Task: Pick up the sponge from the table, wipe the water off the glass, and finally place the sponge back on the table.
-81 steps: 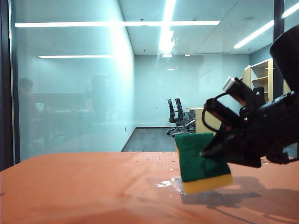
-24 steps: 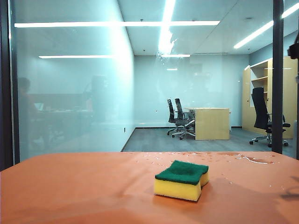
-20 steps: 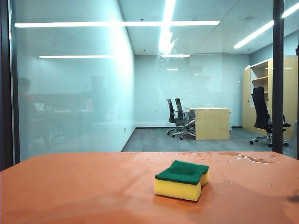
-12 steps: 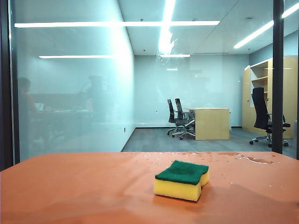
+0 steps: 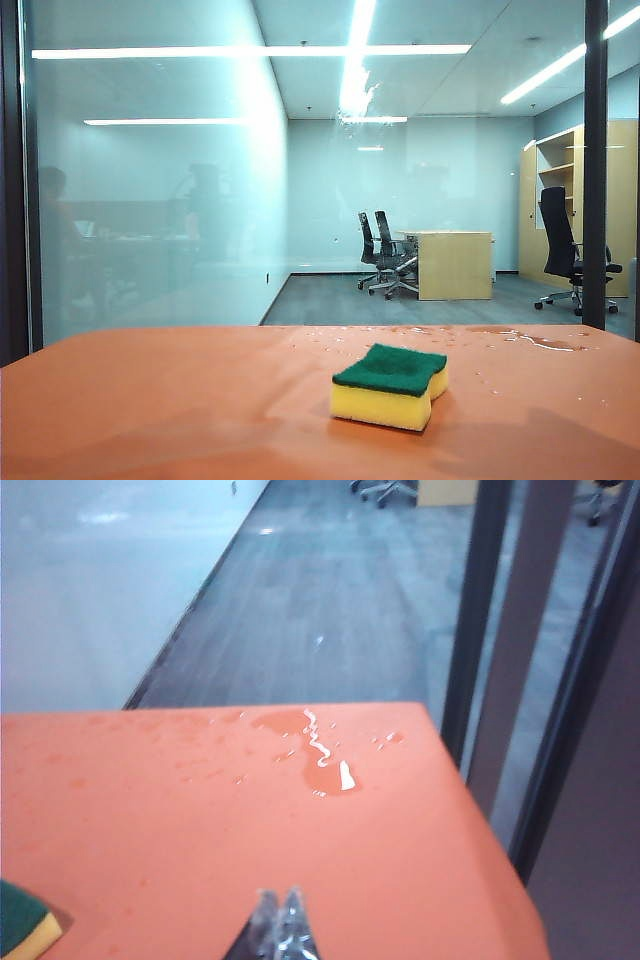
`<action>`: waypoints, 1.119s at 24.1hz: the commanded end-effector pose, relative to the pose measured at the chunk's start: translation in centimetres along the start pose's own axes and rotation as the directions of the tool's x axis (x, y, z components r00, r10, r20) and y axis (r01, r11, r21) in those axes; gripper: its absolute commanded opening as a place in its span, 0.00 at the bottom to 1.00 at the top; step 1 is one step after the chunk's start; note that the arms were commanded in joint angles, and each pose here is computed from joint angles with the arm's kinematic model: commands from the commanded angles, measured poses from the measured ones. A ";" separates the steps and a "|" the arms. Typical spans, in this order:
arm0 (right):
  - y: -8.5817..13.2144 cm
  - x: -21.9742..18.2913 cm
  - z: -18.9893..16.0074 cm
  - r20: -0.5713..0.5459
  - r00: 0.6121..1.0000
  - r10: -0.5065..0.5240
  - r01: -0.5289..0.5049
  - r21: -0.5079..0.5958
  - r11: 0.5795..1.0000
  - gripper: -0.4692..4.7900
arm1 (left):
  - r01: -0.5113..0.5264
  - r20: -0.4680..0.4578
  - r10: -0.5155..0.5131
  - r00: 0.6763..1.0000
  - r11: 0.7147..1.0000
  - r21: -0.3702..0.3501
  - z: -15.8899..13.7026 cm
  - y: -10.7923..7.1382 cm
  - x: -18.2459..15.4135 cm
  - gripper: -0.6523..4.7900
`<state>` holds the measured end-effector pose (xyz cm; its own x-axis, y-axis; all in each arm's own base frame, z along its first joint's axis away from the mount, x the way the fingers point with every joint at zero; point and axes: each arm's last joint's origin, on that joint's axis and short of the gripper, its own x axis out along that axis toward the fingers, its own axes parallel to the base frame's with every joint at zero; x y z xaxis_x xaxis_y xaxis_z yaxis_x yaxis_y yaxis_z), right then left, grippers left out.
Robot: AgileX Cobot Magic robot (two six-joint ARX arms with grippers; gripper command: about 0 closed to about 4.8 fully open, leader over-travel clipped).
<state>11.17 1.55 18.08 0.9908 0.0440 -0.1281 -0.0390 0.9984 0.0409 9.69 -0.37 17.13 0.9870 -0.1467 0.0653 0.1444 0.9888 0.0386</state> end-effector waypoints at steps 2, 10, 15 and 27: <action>-0.2 -0.9 0.0 0.010 0.999 -0.035 0.035 -0.006 0.999 0.08 | 0.002 0.006 -0.002 1.000 1.000 0.002 0.1 0.0 0.0 0.11; -0.5 -2.1 -1.1 -0.002 0.997 -0.071 0.071 -0.008 0.997 0.08 | 0.003 0.005 -0.003 1.000 1.000 0.002 0.1 0.0 0.0 0.11; -0.4 -2.1 -1.4 -0.031 0.999 -0.024 0.023 -0.031 0.999 0.08 | 0.005 -0.002 -0.005 1.000 1.000 0.001 0.0 0.0 0.0 0.11; 0.3 -2.1 -0.3 0.085 0.978 0.192 -0.186 -0.074 0.980 0.08 | 0.084 0.040 -0.086 0.995 0.996 0.036 0.5 -0.2 0.0 0.11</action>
<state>9.03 1.67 17.71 0.9759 0.2075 -0.0672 -0.2085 0.9780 -0.0071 9.65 -0.59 17.22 0.9719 -0.2236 0.0736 0.2186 0.9733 0.0698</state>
